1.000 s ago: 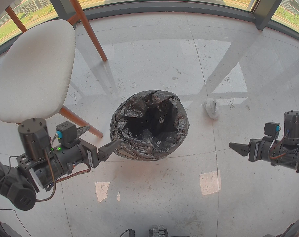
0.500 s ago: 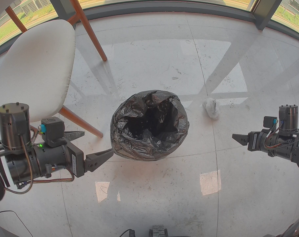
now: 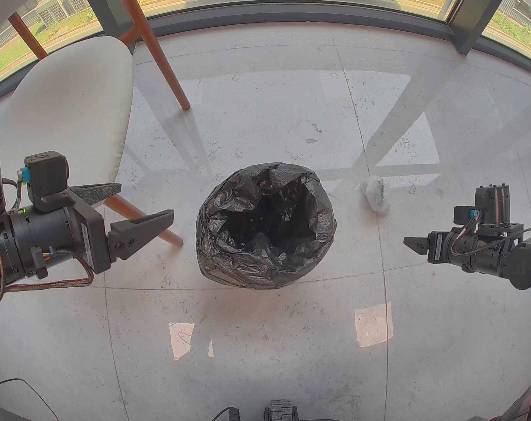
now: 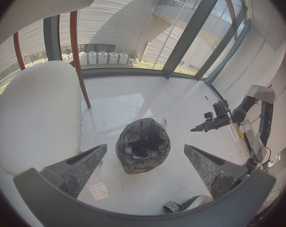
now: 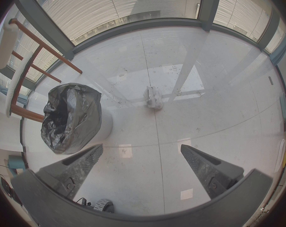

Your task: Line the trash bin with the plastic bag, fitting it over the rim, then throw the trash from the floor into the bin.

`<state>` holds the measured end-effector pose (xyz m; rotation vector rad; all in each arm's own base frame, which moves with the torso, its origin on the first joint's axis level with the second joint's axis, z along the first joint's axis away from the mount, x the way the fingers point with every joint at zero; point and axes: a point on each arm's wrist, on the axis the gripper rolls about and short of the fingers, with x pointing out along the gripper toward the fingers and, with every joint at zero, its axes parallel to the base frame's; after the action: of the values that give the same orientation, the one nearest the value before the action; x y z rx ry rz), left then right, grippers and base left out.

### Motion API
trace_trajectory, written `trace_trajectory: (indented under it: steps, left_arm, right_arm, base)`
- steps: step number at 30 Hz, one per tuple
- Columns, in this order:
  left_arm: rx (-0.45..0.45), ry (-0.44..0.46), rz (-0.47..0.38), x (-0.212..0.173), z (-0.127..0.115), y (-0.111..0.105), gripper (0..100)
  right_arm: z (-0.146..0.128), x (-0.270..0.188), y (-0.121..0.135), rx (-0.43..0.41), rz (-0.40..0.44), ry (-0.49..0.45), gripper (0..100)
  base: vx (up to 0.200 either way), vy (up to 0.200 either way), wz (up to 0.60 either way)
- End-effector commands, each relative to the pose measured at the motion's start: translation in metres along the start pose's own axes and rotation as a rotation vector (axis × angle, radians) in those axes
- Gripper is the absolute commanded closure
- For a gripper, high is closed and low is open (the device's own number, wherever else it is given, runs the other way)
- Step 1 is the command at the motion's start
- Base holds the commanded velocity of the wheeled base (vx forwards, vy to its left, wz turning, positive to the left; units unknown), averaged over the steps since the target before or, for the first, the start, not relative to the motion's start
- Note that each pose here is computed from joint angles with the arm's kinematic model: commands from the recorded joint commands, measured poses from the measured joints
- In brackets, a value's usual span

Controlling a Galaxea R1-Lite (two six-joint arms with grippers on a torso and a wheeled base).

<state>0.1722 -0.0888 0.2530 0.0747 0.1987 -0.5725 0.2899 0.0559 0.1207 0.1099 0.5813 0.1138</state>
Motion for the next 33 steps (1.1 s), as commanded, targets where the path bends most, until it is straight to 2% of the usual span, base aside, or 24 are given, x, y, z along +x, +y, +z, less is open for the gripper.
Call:
trace_trajectory:
  steps: [1,5,11,22,28,33]
  left_arm:
    - [0.023,-0.018,0.002,-0.002,0.004,0.001,0]
    - [0.032,-0.026,0.001,-0.001,0.007,0.001,0]
    - [0.035,0.002,0.004,0.001,-0.001,0.001,0]
    - [0.038,-0.146,0.038,0.009,-0.010,0.001,0]
    - [0.042,-0.156,-0.015,0.008,-0.013,-0.010,0]
    - [0.033,-0.159,-0.020,0.008,-0.012,-0.011,0]
  right_arm:
    - [0.003,0.016,-0.001,0.002,-0.008,0.010,0]
    - [0.004,0.022,-0.001,0.003,-0.014,0.012,0]
    - [-0.002,0.037,-0.002,0.004,-0.020,0.047,0]
    - [-0.008,0.095,-0.013,0.022,-0.054,0.093,0]
    - [-0.012,0.124,-0.013,0.019,-0.068,0.103,0]
    - [-0.016,0.147,-0.012,0.018,-0.065,0.103,0]
  base:
    - [0.200,0.000,0.00]
    - [0.200,0.000,0.00]
    - [0.200,0.000,0.00]
    - [0.000,0.000,0.00]
    - [0.000,0.000,0.00]
    - [0.000,0.000,0.00]
